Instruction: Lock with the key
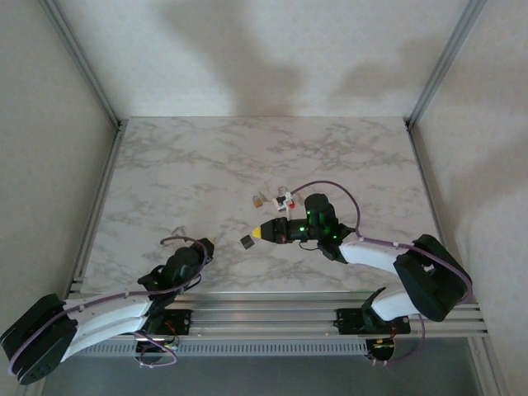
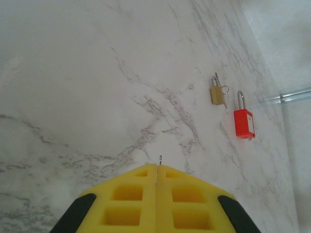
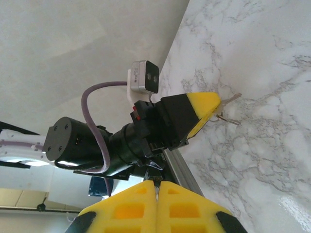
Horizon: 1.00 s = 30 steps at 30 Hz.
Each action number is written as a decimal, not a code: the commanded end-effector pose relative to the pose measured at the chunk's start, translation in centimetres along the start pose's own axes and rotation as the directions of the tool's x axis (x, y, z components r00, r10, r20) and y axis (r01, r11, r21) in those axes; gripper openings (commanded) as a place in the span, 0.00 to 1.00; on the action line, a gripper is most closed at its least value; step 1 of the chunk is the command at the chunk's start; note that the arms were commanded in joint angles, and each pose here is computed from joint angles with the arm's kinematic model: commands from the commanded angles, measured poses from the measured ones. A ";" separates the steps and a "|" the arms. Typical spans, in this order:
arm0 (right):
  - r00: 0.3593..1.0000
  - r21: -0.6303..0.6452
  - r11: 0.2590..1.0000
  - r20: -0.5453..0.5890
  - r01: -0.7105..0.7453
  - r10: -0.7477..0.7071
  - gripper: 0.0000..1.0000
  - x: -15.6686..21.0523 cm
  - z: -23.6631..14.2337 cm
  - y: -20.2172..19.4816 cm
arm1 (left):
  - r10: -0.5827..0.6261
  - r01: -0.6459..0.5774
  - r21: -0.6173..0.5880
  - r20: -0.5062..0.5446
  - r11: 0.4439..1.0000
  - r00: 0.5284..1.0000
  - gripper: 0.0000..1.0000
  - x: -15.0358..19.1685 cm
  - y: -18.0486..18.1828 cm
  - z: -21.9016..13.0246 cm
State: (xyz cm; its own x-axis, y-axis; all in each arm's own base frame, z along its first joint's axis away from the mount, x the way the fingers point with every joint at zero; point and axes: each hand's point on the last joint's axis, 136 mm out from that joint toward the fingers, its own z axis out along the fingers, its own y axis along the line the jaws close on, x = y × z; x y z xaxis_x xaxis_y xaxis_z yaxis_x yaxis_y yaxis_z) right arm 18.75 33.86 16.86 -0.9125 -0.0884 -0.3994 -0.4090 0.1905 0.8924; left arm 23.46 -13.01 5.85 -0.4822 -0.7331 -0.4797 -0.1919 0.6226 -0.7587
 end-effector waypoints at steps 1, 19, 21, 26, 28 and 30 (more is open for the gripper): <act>0.998 -0.027 0.998 -0.021 0.050 -0.051 0.00 -0.1 1.1 1.1 | 0.033 -0.033 -0.012 -0.022 0.999 0.999 0.11 0.4 0.6 0.4; 0.979 0.065 0.998 -0.206 0.010 0.004 0.00 1.8 6.3 -3.1 | 0.096 -0.096 0.002 0.041 0.995 0.995 0.59 -5.0 -3.2 -0.2; 0.977 0.085 0.996 -0.212 0.010 0.009 0.00 1.9 7.1 -3.9 | 0.100 -0.101 0.007 0.074 0.995 0.992 0.69 -6.4 -3.9 -1.1; 0.966 0.106 0.994 -0.253 -0.022 0.048 0.00 2.0 9.6 -5.5 | 0.110 -0.110 -0.010 0.108 0.994 0.988 0.91 -8.4 -4.2 -2.6; 0.966 0.120 0.992 -0.252 -0.030 0.060 0.00 1.6 10.4 -6.2 | 0.111 -0.109 -0.018 0.109 0.994 0.988 0.97 -8.6 -4.1 -2.9; 0.962 0.138 0.990 -0.265 -0.034 0.070 0.00 1.2 11.1 -6.8 | 0.110 -0.108 -0.025 0.109 0.994 0.988 1.00 -8.7 -3.9 -3.1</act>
State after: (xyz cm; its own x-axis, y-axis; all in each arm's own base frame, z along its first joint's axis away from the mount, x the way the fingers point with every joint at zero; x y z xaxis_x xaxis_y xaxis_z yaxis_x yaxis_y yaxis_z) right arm 19.78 42.11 7.56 -0.9167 -0.3141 -0.2468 -0.3498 0.3329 0.8757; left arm 26.44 -8.66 15.33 -0.3569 -0.7214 -0.5934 -0.1251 0.6665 -0.7349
